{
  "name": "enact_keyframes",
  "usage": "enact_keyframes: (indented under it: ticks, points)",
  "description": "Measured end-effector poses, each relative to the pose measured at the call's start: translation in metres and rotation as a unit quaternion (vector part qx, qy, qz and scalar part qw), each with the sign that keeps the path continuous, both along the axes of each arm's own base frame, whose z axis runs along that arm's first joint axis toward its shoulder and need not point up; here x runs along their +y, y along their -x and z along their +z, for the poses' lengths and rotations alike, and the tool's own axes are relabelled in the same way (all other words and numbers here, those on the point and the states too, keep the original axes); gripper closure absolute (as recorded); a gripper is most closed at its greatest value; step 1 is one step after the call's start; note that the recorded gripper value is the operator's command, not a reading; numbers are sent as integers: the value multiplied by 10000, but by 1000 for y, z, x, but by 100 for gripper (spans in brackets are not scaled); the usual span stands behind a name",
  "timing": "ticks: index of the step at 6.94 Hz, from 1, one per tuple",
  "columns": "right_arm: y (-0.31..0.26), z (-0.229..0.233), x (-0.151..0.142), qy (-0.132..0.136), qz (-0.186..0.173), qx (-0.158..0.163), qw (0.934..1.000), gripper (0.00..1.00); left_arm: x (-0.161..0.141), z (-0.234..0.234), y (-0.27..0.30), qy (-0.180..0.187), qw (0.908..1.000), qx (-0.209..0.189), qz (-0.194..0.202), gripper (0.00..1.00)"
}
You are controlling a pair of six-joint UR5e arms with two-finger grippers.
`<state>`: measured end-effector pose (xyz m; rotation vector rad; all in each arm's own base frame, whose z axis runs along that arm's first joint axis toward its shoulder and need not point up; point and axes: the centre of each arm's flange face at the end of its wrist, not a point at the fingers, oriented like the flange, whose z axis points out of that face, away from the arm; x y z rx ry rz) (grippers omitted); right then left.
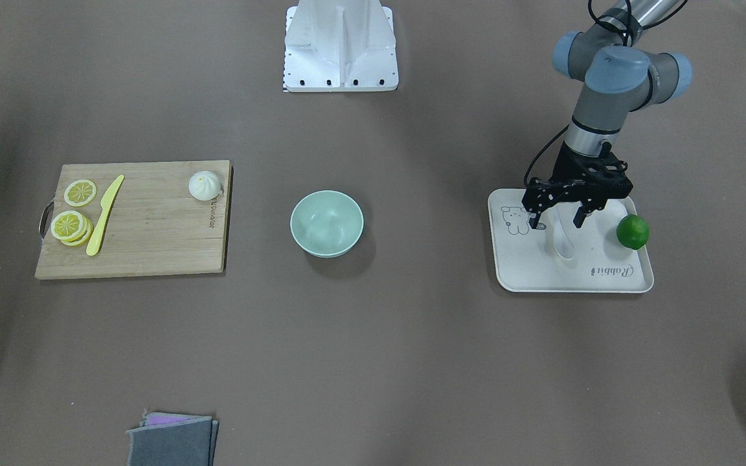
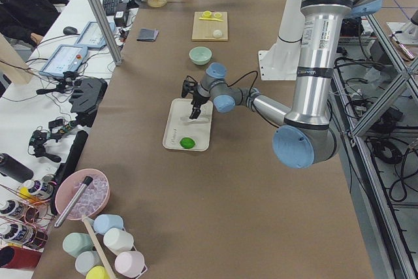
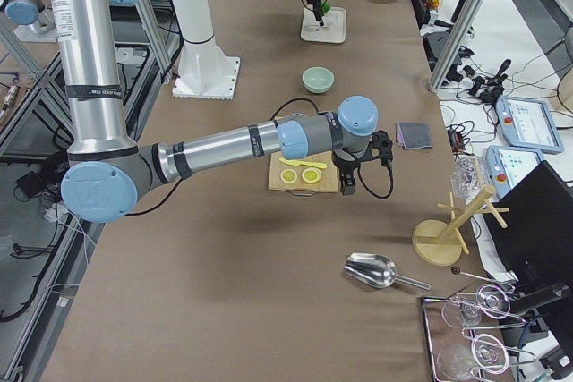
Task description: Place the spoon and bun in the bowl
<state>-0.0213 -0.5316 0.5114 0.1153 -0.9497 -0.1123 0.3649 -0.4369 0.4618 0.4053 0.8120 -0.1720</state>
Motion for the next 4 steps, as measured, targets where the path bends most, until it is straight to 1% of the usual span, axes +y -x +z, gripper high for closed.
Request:
enact_keyframes:
  ticks: [2,4]
  points:
    - [0,0,0,0,-4,-5,10000,0,10,16,8,-40,10000,28,33,30]
    - [1,-2,-1,-12,-5,-11,10000,0,13,25,7,-17,10000,-1,64,31]
